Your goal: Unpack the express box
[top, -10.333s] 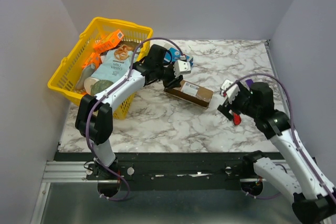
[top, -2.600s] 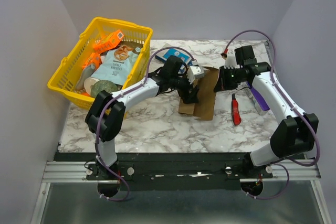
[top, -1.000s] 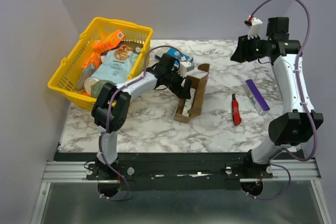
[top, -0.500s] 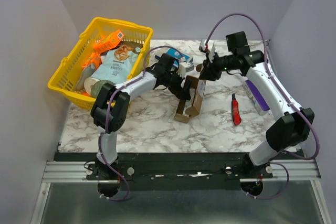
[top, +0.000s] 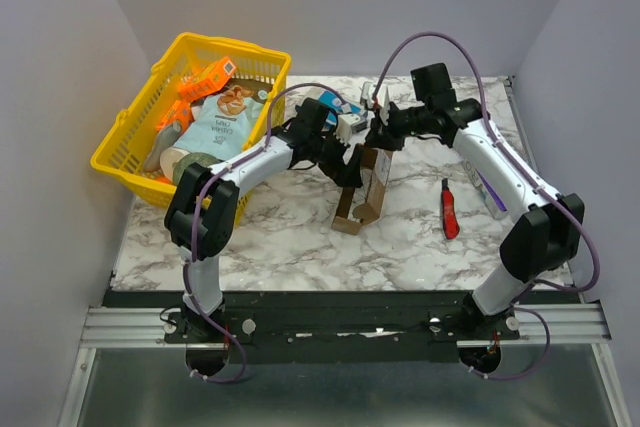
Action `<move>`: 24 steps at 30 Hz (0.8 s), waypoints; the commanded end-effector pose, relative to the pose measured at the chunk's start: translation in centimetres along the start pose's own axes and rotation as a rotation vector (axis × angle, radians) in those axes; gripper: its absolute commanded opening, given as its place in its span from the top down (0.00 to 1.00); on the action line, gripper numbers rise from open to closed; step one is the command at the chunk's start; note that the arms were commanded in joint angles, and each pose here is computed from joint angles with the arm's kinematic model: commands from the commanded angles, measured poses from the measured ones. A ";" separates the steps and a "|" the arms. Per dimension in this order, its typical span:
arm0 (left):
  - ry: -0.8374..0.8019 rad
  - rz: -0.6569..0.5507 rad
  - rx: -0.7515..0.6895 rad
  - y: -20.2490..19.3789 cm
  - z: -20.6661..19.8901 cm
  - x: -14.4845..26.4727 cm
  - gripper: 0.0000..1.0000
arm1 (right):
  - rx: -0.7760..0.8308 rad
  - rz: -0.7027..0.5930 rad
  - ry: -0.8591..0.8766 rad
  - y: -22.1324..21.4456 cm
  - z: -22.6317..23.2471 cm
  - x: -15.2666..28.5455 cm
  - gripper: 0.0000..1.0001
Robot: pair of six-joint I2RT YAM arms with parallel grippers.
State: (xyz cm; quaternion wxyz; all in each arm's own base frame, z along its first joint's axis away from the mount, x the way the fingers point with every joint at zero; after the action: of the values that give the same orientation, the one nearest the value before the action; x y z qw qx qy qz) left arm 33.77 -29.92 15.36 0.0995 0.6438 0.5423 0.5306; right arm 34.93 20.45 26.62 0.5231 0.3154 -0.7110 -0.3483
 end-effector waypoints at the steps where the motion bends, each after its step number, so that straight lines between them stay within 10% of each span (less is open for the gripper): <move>1: 0.012 0.038 0.007 -1.3 0.4 0.1 0.06 | 0.069 0.079 0.062 -2.2 1.2 -1.4 0.80; 24: 0.089 0.106 0.074 -2.5 3.3 0.1 0.19 | 0.122 0.288 0.062 -7.6 8.4 3.6 0.84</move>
State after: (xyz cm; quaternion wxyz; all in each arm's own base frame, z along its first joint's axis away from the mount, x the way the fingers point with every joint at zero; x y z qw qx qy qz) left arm 34.57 -27.01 11.10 0.0160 0.6550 0.5267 0.5415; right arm 27.05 15.60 21.24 0.5630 0.2753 -0.7446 -0.2299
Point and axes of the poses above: each gripper's point midway between its finger pads, its own x axis back along the fingers, its own z axis along the line the jaws close on, y = z × x, the point moved 5 cm from there along x, back along the fingers, and after that the axes turned 4 degrees about x, right-handed, at the moved point
